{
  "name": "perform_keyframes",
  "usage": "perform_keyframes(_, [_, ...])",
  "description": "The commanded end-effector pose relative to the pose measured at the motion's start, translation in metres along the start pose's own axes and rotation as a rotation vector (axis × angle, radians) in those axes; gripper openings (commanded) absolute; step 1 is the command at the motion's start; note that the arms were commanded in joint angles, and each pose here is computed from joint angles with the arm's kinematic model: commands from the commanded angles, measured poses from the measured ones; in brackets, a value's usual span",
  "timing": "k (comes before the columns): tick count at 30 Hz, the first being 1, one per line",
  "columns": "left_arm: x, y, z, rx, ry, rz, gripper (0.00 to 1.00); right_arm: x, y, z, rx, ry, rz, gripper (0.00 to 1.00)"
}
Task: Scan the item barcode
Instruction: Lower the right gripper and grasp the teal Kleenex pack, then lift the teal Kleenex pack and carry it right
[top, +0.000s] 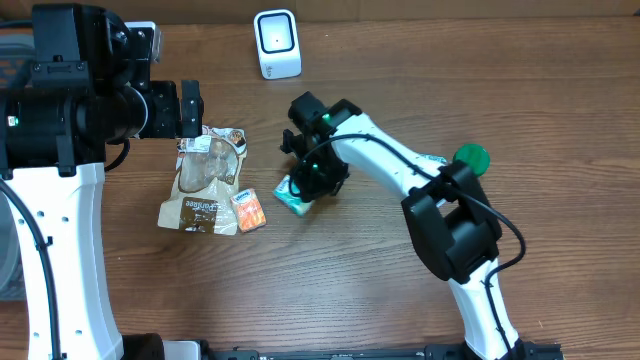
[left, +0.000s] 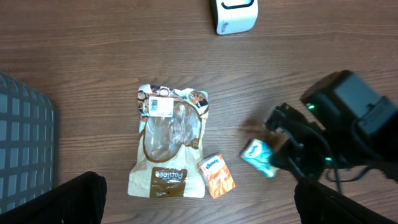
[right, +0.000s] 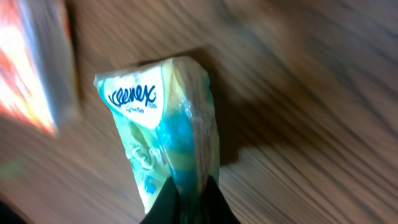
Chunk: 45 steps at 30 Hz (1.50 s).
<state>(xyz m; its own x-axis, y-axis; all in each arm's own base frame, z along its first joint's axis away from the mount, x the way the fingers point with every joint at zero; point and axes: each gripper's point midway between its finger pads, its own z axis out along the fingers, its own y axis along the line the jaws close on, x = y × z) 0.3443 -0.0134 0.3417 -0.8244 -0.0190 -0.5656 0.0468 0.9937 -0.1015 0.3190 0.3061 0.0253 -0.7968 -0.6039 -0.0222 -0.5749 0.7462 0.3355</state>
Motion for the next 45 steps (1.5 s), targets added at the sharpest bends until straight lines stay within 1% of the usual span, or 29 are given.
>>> perform_keyframes(1, [-0.003, 0.002, -0.005, -0.006, -0.018, -0.004, 1.0, -0.005, -0.014, -0.033, 0.128, -0.036, -0.29, 0.04])
perform_keyframes(7, [-0.003, 0.002, -0.005, -0.006, -0.018, -0.004, 1.0, -0.007, -0.027, -0.036, 0.167, -0.039, -0.295, 0.04])
perform_keyframes(9, [-0.003, 0.002, -0.005, -0.006, -0.018, -0.004, 1.0, -0.008, -0.03, -0.038, 0.164, -0.051, -0.232, 0.04])
perform_keyframes(12, [-0.003, 0.002, -0.005, -0.006, -0.018, -0.004, 1.0, -0.007, -0.037, -0.042, 0.141, -0.066, -0.047, 0.04])
perform_keyframes(15, [-0.003, 0.002, -0.005, -0.006, -0.018, -0.004, 1.0, 0.002, -0.025, -0.052, -0.009, -0.047, 0.014, 0.04])
perform_keyframes(18, [-0.003, 0.002, -0.005, -0.006, -0.018, -0.005, 0.99, 0.005, -0.011, -0.072, -0.205, -0.073, 0.045, 0.04])
perform_keyframes(22, [-0.003, 0.002, -0.005, -0.006, -0.018, -0.004, 1.0, 0.0, 0.006, -0.116, -0.491, -0.186, 0.045, 0.04])
perform_keyframes(28, [-0.003, 0.002, -0.005, -0.006, -0.018, -0.004, 0.99, -0.005, 0.011, -0.177, -0.812, -0.35, 0.052, 0.04])
perform_keyframes(34, [-0.003, 0.002, -0.005, -0.006, -0.018, -0.004, 0.99, -0.004, 0.001, -0.212, -0.972, -0.44, 0.099, 0.04])
perform_keyframes(41, [-0.003, 0.002, -0.005, -0.006, -0.018, -0.005, 0.99, -0.006, 0.002, -0.246, -1.154, -0.517, 0.124, 0.04])
perform_keyframes(45, [-0.003, 0.002, -0.005, -0.006, -0.018, -0.004, 1.0, -0.005, 0.003, -0.248, -1.179, -0.491, 0.168, 0.04])
